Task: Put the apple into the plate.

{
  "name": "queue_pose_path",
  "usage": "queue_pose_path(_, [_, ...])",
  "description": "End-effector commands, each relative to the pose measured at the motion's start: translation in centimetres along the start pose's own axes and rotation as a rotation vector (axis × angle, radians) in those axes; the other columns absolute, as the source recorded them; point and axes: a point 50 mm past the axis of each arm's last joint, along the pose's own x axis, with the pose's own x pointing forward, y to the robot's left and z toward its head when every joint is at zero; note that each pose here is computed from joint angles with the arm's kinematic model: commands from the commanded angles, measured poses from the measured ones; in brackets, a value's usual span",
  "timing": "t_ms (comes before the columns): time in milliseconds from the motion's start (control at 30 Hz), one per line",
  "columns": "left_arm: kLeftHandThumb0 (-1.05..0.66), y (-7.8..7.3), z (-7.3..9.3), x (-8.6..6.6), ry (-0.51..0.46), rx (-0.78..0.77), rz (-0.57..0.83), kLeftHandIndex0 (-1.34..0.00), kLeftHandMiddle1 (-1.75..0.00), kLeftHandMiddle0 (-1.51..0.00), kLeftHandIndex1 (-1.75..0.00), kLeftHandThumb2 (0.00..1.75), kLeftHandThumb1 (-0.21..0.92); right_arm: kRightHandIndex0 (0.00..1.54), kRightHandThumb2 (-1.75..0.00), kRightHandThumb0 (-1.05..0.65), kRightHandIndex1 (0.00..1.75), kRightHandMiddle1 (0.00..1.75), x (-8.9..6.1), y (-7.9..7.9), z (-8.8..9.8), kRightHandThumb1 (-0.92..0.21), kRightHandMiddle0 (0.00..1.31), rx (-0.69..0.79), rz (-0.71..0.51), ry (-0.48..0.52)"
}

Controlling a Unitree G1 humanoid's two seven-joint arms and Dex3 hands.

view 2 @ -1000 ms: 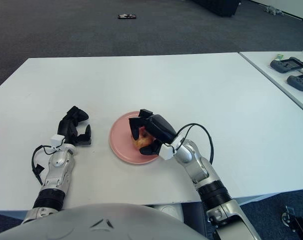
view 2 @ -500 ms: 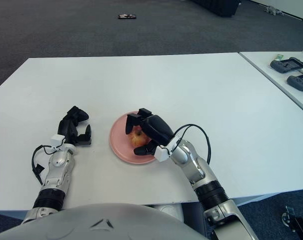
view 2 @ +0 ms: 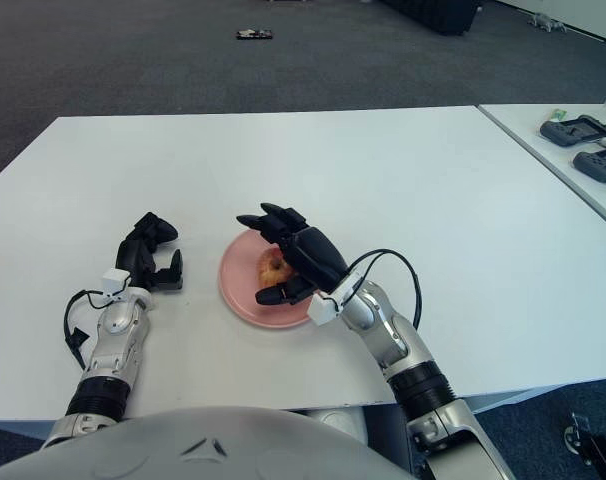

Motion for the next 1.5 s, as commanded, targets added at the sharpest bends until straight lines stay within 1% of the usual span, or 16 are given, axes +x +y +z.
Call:
queue_pose_path(0, [-0.01,0.5,-2.4,-1.2,0.132,-0.014,0.023,-0.65,-1.75,-0.92,-1.72,1.75,-0.06,0.00,-0.51,-1.05,0.00,0.00,0.0,-0.6,0.4,-0.86,0.00,0.031,-0.066,-0.035])
queue_pose_path(333, [-0.01,0.5,-2.4,-1.2,0.128,-0.012,0.023,-0.66,-1.75,-0.92,-1.70,1.75,-0.06,0.00,-0.62,-1.05,0.00,0.00,-0.5,-1.6,0.9,-0.92,0.00,0.158,-0.210,-0.109])
queue_pose_path(467, [-0.01,0.5,-2.4,-1.3,0.130,-0.013,0.021,-0.65,-1.75,-0.92,-1.72,1.75,-0.06,0.00,-0.76,-1.05,0.00,0.00,-0.4,-2.3,0.8,-0.92,0.00,0.303,-0.334,-0.152])
queue_pose_path(633, [-0.01,0.6,-2.4,-1.3,0.126,-0.022,0.024,-0.65,-1.75,-0.92,-1.72,1.75,-0.06,0.00,-0.71,-1.05,0.00,0.00,-2.1,-3.9,0.8,-0.92,0.00,0.589,-0.551,-0.145])
queue_pose_path(733, [-0.01,0.6,-2.4,-1.3,0.122,-0.021,0.023,-0.65,-1.75,-0.92,-1.72,1.75,-0.06,0.07,-0.71,-1.05,0.04,0.00,-2.2,-4.5,0.3,-0.92,0.00,0.665,-0.618,-0.114])
queue_pose_path(767, [-0.01,0.6,-2.4,-1.2,0.119,-0.018,0.022,-0.65,-1.75,-0.92,-1.72,1.75,-0.06,0.05,-0.71,-1.05,0.28,0.03,-2.2,-4.7,0.1,-0.92,0.00,0.688,-0.678,-0.102])
queue_pose_path(800, [-0.01,0.6,-2.4,-1.2,0.117,-0.017,0.021,-0.65,-1.75,-0.92,-1.71,1.75,-0.06,0.04,-0.72,-1.04,0.44,0.14,-2.3,-4.9,-0.1,-0.92,0.00,0.706,-0.721,-0.092])
queue_pose_path(833, [-0.01,0.5,-2.3,-1.2,0.114,-0.015,0.019,-0.66,-1.75,-0.92,-1.71,1.75,-0.06,0.02,-0.74,-1.04,0.68,0.31,-2.7,-5.2,-0.7,-0.92,0.00,0.726,-0.782,-0.068])
queue_pose_path(867, [-0.01,0.5,-2.3,-1.2,0.113,-0.014,0.019,-0.66,-1.75,-0.92,-1.71,1.75,-0.06,0.06,-0.78,-1.02,0.80,0.52,-3.0,-5.3,-1.1,-0.92,0.00,0.737,-0.819,-0.051])
queue_pose_path(933, [-0.01,0.5,-2.3,-1.2,0.112,-0.010,0.019,-0.67,-1.75,-0.93,-1.70,1.75,-0.06,0.16,-0.88,-0.94,1.15,1.15,-3.6,-5.4,-2.1,-0.92,0.04,0.754,-0.902,0.002])
queue_pose_path(967, [-0.01,0.5,-2.3,-1.1,0.114,-0.008,0.018,-0.67,-1.75,-0.93,-1.70,1.75,-0.07,0.19,-0.92,-0.91,1.26,1.35,-3.8,-5.4,-2.5,-0.92,0.07,0.759,-0.949,0.031])
queue_pose_path(1033, [-0.01,0.5,-2.4,-1.1,0.118,-0.006,0.018,-0.67,-1.75,-0.92,-1.70,1.75,-0.07,0.24,-0.95,-0.86,1.39,1.54,-4.0,-5.3,-3.0,-0.92,0.15,0.764,-1.014,0.071])
queue_pose_path(1167, [-0.01,0.6,-2.4,-1.1,0.123,0.000,0.018,-0.66,-1.75,-0.92,-1.70,1.75,-0.06,0.33,-0.98,-0.77,1.62,1.70,-4.3,-5.3,-4.6,-0.92,0.35,0.784,-1.105,0.147])
queue_pose_path(1267, [-0.01,0.5,-2.4,-1.1,0.118,0.006,0.013,-0.66,-1.75,-0.92,-1.70,1.75,-0.06,0.46,-1.17,-0.57,1.70,1.73,-4.9,-5.3,-6.2,-0.55,0.50,0.812,-1.149,0.205])
queue_pose_path(1367, [-0.01,0.4,-2.4,-1.2,0.106,0.006,0.004,-0.67,-1.75,-0.92,-1.70,1.75,-0.06,0.55,-1.25,-0.50,1.73,1.74,-4.9,-5.3,-6.2,-0.42,0.56,0.833,-1.170,0.221])
queue_pose_path(1467, [-0.01,0.4,-2.3,-1.2,0.101,0.005,0.000,-0.67,-1.75,-0.92,-1.70,1.75,-0.07,0.62,-1.28,-0.48,1.74,1.74,-5.2,-5.3,-6.4,-0.37,0.58,0.842,-1.179,0.242])
